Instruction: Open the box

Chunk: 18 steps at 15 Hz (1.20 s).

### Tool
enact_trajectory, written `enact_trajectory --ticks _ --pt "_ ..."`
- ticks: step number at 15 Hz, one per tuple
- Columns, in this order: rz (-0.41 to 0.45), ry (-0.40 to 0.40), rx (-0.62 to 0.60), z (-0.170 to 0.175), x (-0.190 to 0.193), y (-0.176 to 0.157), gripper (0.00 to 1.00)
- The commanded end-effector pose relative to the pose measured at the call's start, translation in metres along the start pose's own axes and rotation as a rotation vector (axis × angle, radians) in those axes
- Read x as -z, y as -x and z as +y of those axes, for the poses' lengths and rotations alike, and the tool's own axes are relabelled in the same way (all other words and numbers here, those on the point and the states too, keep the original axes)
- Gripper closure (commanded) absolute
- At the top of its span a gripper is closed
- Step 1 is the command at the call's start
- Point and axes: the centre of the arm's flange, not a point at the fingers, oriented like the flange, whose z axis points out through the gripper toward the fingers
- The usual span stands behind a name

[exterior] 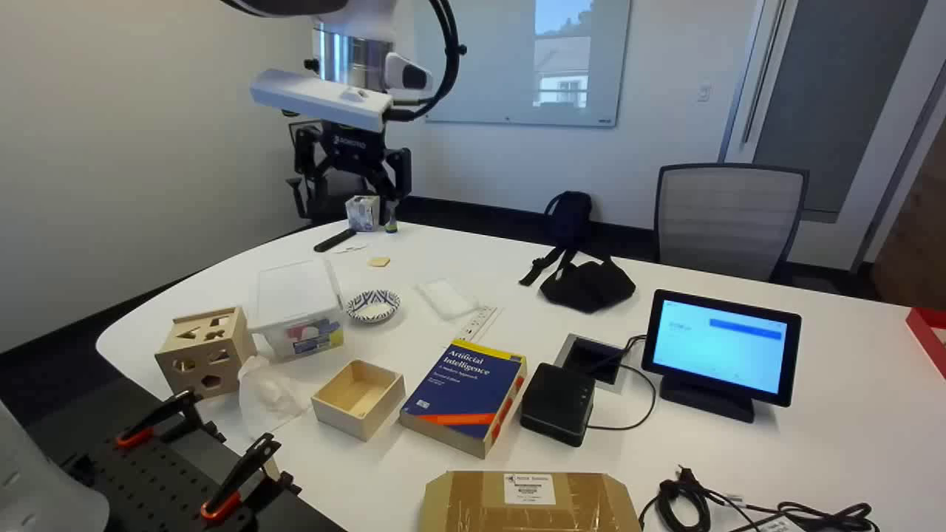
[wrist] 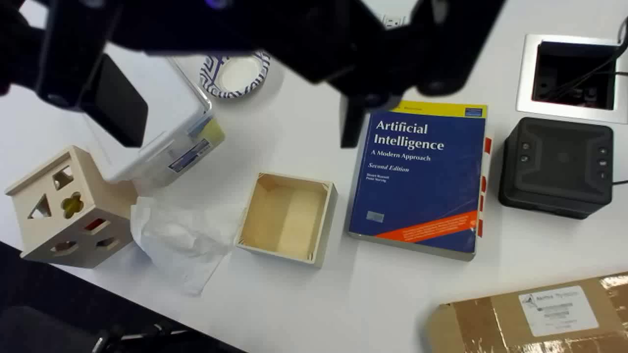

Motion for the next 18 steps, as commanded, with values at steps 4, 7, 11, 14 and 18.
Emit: enact_trajectory --ticks 4,7,11,14,18 --pt "0.043 -0.010 -0.023 0.003 -0.002 -0.002 0.00" --pt "0.217 -0.042 -0.109 0.025 -0.001 0.000 0.00" --pt "0.433 -0.044 -0.258 0.077 0.001 0.022 0.00" --pt "0.568 -0.045 -0.410 0.126 0.000 0.053 0.00" --pt "0.709 -0.076 -0.653 0.195 -0.031 0.100 0.00"
